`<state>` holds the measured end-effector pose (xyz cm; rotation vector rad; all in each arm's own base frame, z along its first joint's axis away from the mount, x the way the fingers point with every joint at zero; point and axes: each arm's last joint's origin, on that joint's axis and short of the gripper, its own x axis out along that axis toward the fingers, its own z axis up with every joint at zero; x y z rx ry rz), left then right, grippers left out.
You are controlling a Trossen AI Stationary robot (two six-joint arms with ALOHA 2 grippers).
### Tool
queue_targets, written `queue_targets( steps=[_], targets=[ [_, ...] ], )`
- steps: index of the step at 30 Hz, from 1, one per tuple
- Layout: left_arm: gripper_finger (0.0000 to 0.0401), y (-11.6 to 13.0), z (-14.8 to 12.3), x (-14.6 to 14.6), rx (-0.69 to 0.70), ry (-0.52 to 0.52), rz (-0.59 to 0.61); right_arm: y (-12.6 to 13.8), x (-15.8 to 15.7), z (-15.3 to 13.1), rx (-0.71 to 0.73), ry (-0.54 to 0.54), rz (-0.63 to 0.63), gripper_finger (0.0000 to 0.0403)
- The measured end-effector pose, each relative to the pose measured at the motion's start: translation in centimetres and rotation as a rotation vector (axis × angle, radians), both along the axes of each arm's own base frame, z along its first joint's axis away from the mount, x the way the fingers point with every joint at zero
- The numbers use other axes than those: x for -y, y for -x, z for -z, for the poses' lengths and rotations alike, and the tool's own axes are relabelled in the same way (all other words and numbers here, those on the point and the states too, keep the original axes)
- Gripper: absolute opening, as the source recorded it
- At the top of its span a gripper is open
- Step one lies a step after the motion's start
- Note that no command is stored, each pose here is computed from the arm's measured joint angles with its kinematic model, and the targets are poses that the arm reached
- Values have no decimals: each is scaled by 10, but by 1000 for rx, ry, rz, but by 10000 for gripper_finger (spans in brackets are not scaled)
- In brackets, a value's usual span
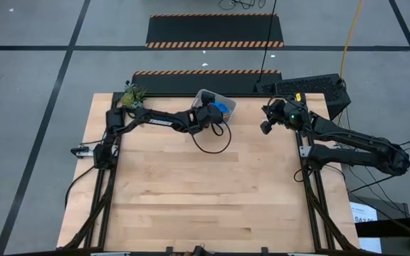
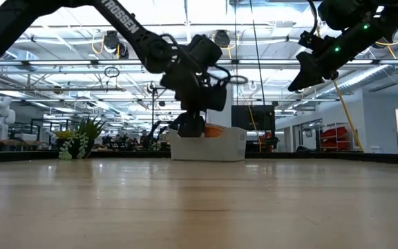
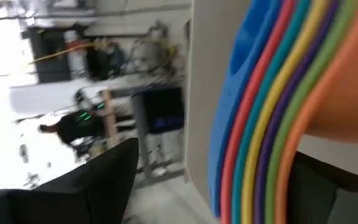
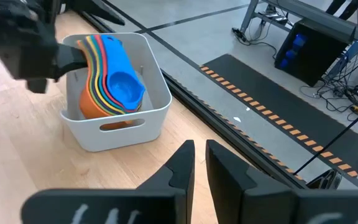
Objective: Nest measuring cups in basket
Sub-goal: Put the stack of measuring cups into the gray bin
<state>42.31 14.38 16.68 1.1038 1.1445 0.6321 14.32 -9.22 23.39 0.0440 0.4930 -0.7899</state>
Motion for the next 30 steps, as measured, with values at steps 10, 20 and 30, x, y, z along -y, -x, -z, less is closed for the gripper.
queue_targets(
  steps=[10,20,30],
  targets=[
    [314,19,-18,7,22,272,67,0,0,0,0,3,-3,34],
    [298,19,-16,10,74,366,88,-1,0,-1,12,7,-2,34],
    [313,29,-22,-14,223,422,-59,-1,0,-1,13,6,-3,34]
  ],
)
